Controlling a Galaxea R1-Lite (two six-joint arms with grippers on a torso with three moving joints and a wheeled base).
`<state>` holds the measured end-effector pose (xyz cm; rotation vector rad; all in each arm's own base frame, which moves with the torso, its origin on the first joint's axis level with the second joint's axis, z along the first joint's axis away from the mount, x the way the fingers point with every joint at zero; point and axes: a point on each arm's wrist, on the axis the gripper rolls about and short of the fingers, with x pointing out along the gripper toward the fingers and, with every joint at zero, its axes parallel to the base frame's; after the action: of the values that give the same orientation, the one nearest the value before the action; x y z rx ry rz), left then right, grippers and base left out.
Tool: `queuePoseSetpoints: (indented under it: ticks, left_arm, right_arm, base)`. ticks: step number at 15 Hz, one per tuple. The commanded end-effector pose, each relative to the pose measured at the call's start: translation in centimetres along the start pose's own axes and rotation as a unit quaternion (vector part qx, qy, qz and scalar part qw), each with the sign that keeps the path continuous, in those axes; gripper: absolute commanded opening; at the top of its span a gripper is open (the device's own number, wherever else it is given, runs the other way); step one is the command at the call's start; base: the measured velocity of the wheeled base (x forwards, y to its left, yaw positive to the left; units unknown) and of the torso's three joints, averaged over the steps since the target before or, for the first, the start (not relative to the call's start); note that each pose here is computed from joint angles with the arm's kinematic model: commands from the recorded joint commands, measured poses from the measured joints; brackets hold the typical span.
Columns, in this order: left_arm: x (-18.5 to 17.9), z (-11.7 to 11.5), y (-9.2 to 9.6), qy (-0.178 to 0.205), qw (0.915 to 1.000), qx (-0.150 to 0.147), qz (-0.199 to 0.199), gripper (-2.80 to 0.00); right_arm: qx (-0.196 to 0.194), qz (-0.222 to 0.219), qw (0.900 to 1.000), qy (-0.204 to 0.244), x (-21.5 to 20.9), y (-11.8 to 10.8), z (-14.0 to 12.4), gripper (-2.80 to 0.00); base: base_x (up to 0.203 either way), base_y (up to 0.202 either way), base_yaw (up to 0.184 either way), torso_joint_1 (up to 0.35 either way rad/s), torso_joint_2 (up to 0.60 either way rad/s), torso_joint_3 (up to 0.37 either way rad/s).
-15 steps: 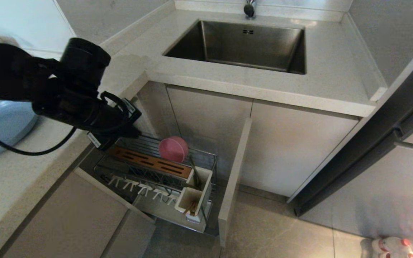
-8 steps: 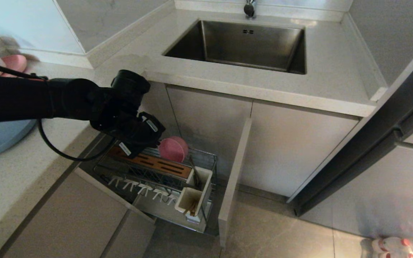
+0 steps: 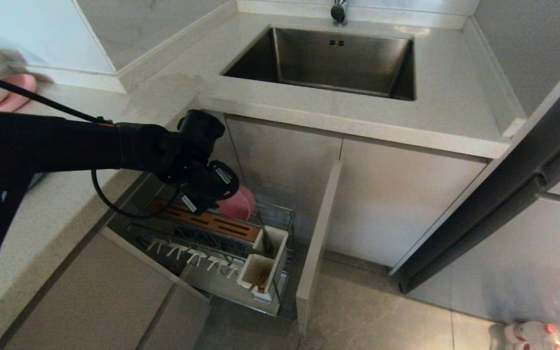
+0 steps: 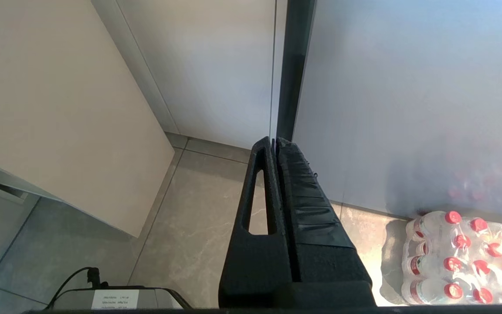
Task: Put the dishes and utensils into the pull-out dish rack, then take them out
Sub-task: Take the bowl out of the cupboard
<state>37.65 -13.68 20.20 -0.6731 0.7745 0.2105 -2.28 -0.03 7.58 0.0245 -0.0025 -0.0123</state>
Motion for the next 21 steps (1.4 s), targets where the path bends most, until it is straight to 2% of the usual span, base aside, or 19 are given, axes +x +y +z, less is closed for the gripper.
queuePoseSetpoints:
  ticks: [1,9,13,21]
  left_arm:
    - [0.9,-0.1,-0.1,0.002,1.0000,-0.002,0.004,0.00]
    - [3.7,0.2,-1.0,-0.014,0.9998,-0.001,-0.013,0.00]
    - [6.0,0.7,-1.0,-0.017,0.9998,0.006,-0.007,0.00]
    - [8.7,0.7,-1.6,-0.028,0.9991,0.024,-0.020,0.00]
  right_arm:
    - [0.000,0.000,1.000,0.000,0.0,0.0,0.0,-2.80]
    - [0.000,0.000,1.000,0.000,0.0,0.0,0.0,-2.80]
    - [0.000,0.000,1.000,0.000,0.0,0.0,0.0,-2.80]
    - [0.000,0.000,1.000,0.000,0.0,0.0,0.0,-2.80]
  base:
    - [0.000,0.000,0.000,0.000,0.00,0.000]
    - [0.000,0.000,0.000,0.000,0.00,0.000]
    - [0.000,0.000,0.000,0.000,0.00,0.000]
    - [0.000,0.000,0.000,0.000,0.00,0.000]
